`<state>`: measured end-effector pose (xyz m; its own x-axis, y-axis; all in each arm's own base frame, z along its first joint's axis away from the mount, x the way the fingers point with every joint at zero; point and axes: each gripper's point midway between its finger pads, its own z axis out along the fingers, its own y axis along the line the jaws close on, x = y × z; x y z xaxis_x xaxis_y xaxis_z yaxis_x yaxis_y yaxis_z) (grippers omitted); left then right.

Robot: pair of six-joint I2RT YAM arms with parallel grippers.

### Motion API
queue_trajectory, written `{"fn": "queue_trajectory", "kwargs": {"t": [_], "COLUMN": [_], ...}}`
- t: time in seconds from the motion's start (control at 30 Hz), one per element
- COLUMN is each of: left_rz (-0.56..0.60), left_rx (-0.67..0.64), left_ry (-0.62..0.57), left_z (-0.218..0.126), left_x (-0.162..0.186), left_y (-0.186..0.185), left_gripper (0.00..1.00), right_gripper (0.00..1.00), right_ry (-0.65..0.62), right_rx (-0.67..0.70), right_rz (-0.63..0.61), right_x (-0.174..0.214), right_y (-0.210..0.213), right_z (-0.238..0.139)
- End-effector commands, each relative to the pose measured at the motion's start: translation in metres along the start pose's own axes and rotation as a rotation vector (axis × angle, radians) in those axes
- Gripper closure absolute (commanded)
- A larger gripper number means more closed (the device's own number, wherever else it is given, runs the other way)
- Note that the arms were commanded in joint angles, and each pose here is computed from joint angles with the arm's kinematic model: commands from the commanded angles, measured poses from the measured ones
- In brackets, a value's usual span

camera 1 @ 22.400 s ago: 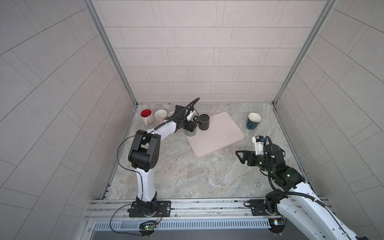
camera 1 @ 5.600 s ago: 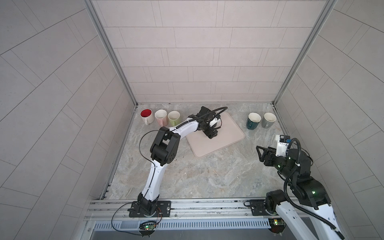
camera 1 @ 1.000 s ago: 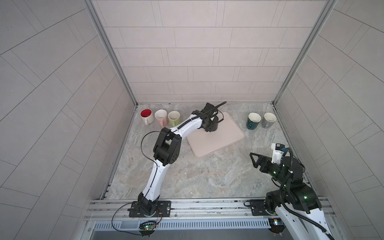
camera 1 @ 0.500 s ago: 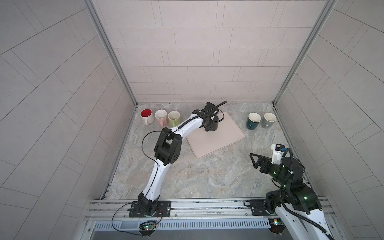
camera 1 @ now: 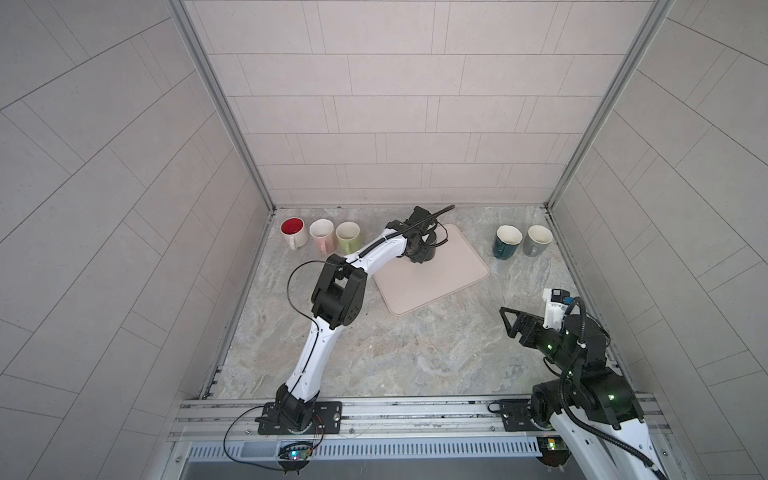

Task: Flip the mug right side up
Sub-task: 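Lower and close the left gripper on the black mug's rim, then lift the black mug with the left gripper while the right gripper approaches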

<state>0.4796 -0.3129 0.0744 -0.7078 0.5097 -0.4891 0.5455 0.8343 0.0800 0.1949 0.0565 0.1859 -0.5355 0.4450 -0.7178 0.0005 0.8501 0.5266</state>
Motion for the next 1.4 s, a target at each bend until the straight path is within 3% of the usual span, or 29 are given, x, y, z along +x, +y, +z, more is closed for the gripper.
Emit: {"fn": "queue_trajectory", "kwargs": {"t": [0.0, 0.07, 0.23, 0.53, 0.83, 1.0, 1.2, 1.37], "left_rz": [-0.001, 0.000, -0.013, -0.096, -0.180, -0.223, -0.396, -0.433], "left_rx": [-0.005, 0.007, 0.044, 0.203, 0.345, 0.388, 0.587, 0.617], "left_ry": [-0.027, -0.036, -0.058, -0.180, -0.401, -0.466, -0.567, -0.600], "left_z": [-0.007, -0.010, -0.025, -0.084, -0.150, -0.172, -0.193, -0.206], "left_x": [-0.012, -0.014, -0.021, -0.043, -0.062, -0.061, -0.064, -0.057], "left_y": [0.002, 0.000, -0.005, -0.026, -0.040, -0.040, -0.034, -0.029], "left_gripper": [0.88, 1.00, 1.00, 1.00, 1.00, 1.00, 1.00, 1.00], "right_gripper": [0.09, 0.09, 0.09, 0.10, 0.10, 0.10, 0.10, 0.11], "right_ry": [-0.003, -0.001, 0.007, 0.015, 0.001, -0.005, -0.001, 0.024], "right_rx": [0.005, 0.000, -0.058, -0.283, -0.307, -0.329, -0.428, -0.453], "right_rz": [0.013, 0.016, 0.038, 0.201, 0.188, 0.165, 0.225, 0.206], "right_x": [0.002, 0.002, 0.004, 0.004, -0.011, -0.028, -0.044, -0.047], "right_y": [-0.002, -0.001, 0.007, 0.037, 0.046, 0.059, 0.082, 0.097], "right_z": [-0.001, 0.000, 0.005, 0.034, 0.050, 0.054, 0.059, 0.069]}}
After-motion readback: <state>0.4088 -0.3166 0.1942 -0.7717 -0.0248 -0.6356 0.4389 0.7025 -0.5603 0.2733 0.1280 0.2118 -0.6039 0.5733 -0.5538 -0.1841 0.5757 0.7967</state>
